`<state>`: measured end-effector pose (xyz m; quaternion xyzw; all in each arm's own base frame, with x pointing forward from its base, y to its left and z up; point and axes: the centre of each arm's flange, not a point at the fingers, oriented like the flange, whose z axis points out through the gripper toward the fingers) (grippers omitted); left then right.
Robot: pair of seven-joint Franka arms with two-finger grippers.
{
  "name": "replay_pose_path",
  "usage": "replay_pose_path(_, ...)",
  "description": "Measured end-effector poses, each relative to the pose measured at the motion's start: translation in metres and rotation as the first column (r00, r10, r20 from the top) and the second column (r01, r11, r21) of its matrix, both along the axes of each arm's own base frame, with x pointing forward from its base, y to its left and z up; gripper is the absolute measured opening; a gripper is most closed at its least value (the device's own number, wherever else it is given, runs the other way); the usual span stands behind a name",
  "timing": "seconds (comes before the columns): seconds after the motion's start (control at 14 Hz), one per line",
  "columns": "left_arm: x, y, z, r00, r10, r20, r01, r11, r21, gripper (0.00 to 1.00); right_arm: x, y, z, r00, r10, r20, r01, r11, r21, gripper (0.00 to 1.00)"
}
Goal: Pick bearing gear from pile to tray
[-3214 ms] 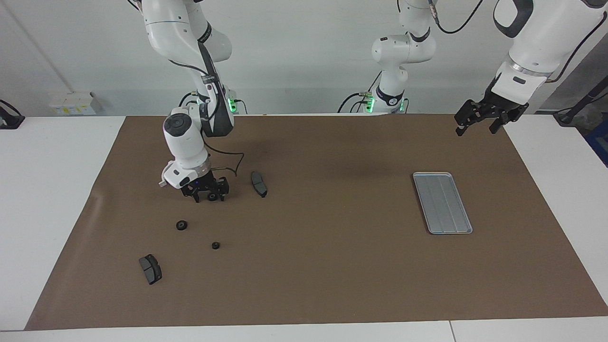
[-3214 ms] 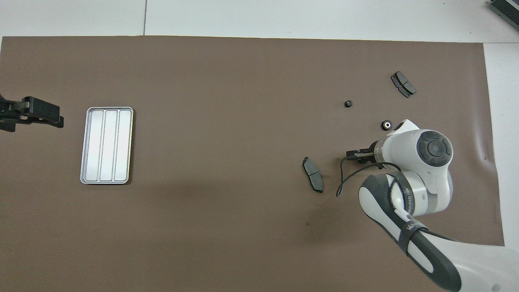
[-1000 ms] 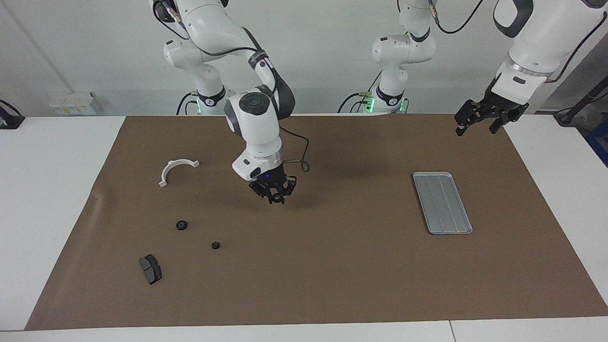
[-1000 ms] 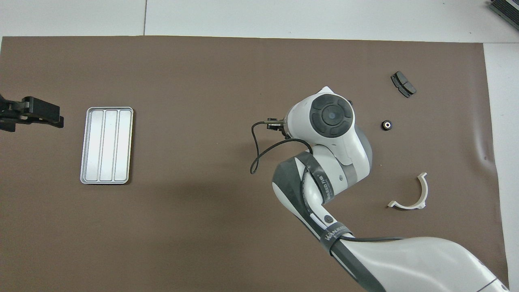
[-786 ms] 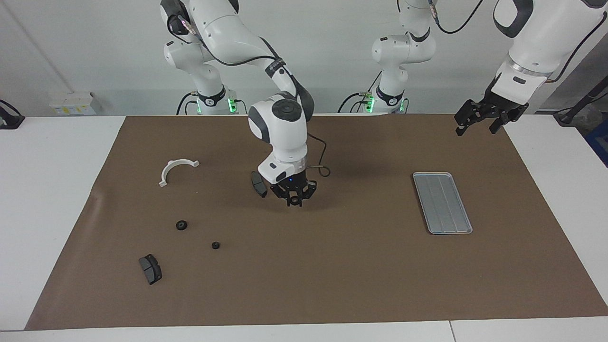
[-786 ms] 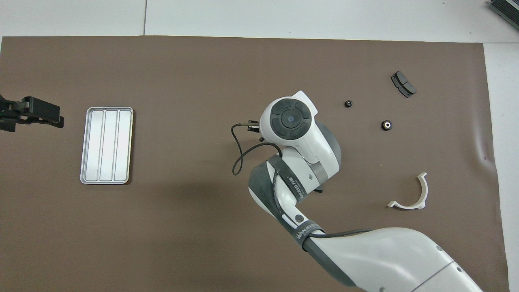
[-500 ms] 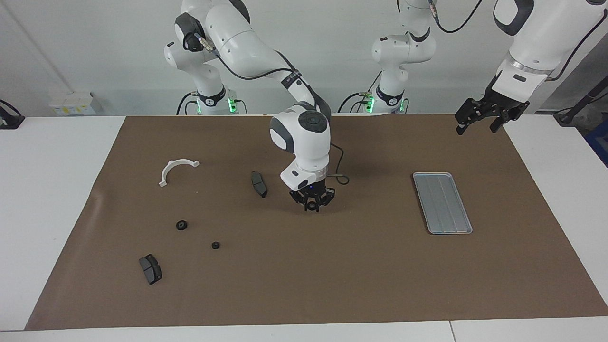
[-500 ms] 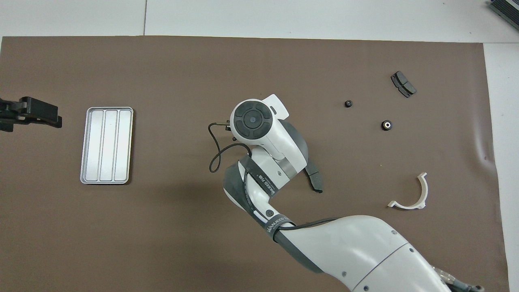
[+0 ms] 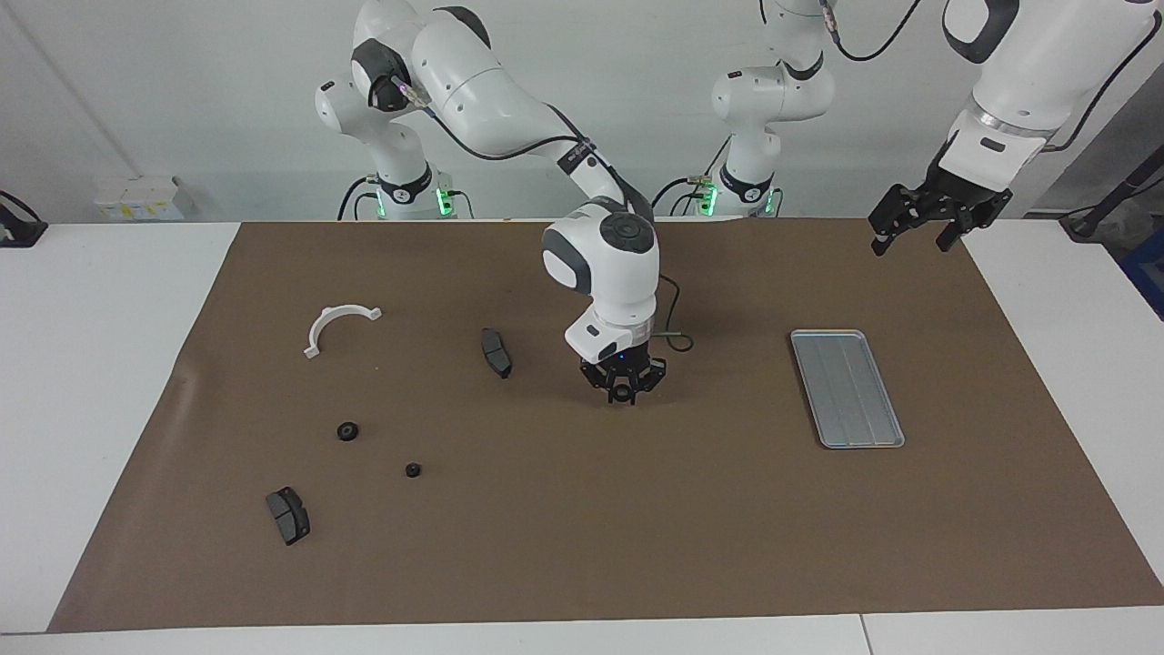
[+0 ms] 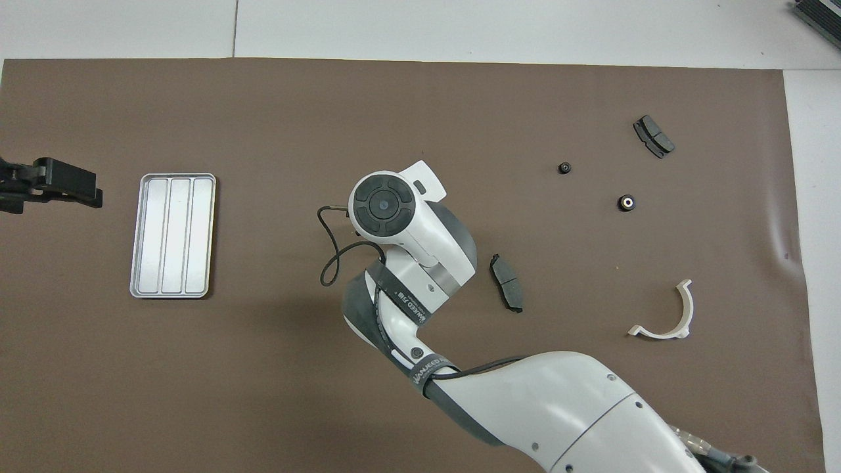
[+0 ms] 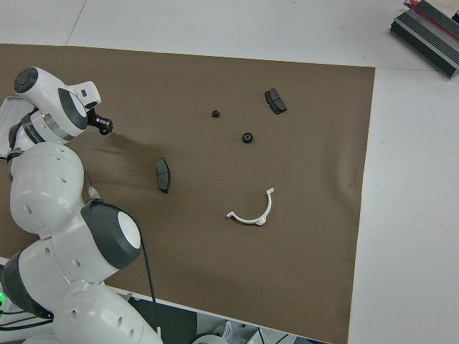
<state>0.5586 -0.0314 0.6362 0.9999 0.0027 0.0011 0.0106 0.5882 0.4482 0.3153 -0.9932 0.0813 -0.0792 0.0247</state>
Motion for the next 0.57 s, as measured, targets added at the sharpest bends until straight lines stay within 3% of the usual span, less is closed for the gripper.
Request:
replay_pose_path(0.36, 0.0, -0.007, 0.0, 1.0, -0.014, 0.002, 0.014, 1.0, 0.0, 1.0, -0.015, 0.007, -0.023, 1.0, 0.0, -0.029, 0.0, 1.0, -0.017, 0.37)
replay_pose_path(0.57, 0.0, -0.007, 0.0, 1.0, -0.015, 0.002, 0.015, 1.0, 0.0, 1.0, -0.013, 0.007, -0.02, 1.0, -0.001, -0.019, 0.001, 1.0, -0.009, 0.68)
